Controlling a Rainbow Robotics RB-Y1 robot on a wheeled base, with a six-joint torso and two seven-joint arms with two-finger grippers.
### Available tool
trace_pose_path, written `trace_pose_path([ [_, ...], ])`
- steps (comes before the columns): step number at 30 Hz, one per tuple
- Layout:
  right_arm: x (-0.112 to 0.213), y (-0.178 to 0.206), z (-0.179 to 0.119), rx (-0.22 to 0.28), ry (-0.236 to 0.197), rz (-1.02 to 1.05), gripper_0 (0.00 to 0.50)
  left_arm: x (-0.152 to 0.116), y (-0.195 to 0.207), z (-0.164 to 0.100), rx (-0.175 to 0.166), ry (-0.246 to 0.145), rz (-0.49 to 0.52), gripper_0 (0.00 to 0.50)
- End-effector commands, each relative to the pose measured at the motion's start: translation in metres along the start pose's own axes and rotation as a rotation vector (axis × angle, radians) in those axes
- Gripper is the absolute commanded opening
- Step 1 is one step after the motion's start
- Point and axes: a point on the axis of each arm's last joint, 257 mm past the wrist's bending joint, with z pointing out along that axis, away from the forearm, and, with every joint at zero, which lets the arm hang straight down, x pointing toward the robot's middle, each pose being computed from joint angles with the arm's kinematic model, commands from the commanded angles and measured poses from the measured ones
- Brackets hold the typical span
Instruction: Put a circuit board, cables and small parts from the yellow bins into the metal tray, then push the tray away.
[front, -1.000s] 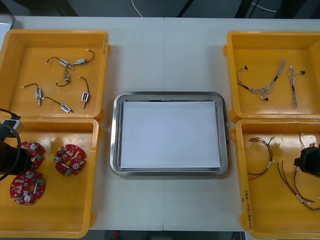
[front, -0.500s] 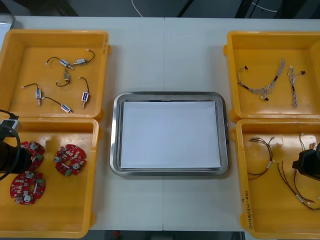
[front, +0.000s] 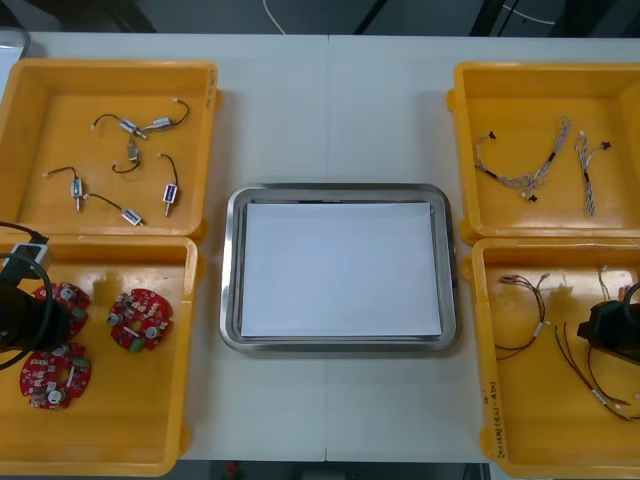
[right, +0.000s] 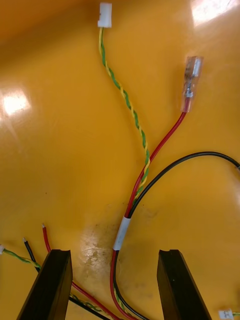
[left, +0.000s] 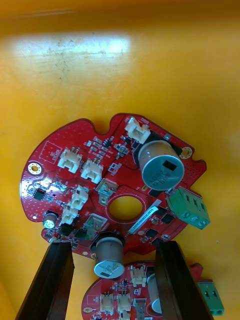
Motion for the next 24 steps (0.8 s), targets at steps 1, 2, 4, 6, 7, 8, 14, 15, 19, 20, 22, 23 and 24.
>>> trace_pose_path([
  [1,0.007,0.001,0.008,0.001,0.008,0.041,0.490,0.020,-0.005,0.008,0.006,0.033,-0.097,0.477],
  [2,0.008,0.000,0.008,0.001,0.009,0.044,0.491,0.021,-0.005,0.009,0.007,0.035,-0.100,0.475],
  [4,0.010,-0.002,0.010,0.004,0.017,0.048,0.491,0.022,-0.005,0.009,0.005,0.037,-0.097,0.475],
  [6,0.012,-0.001,0.012,0.003,0.023,0.052,0.489,0.023,-0.006,0.009,0.007,0.038,-0.096,0.475],
  [7,0.011,-0.002,0.012,0.004,0.022,0.053,0.492,0.025,-0.005,0.010,0.005,0.042,-0.096,0.475],
  [8,0.012,-0.001,0.012,0.004,0.024,0.056,0.489,0.026,-0.006,0.010,0.007,0.044,-0.097,0.475],
  [14,0.014,0.000,0.018,0.001,0.027,0.072,0.489,0.023,-0.006,0.010,0.009,0.034,-0.099,0.475],
  [15,0.014,0.000,0.020,0.000,0.026,0.076,0.491,0.022,-0.006,0.010,0.009,0.029,-0.100,0.477],
  [19,0.016,0.000,0.022,-0.001,0.030,0.088,0.491,0.018,-0.006,0.010,0.008,0.017,-0.100,0.474],
  [20,0.016,0.001,0.022,0.000,0.031,0.089,0.491,0.018,-0.006,0.010,0.008,0.017,-0.100,0.475],
  [22,0.018,0.002,0.025,-0.002,0.033,0.097,0.491,0.019,-0.006,0.010,0.008,0.018,-0.098,0.474],
  [23,0.018,0.003,0.026,-0.003,0.033,0.100,0.491,0.019,-0.007,0.011,0.010,0.018,-0.096,0.475],
  [24,0.019,0.004,0.028,-0.006,0.034,0.101,0.491,0.019,-0.008,0.011,0.009,0.019,-0.095,0.475],
])
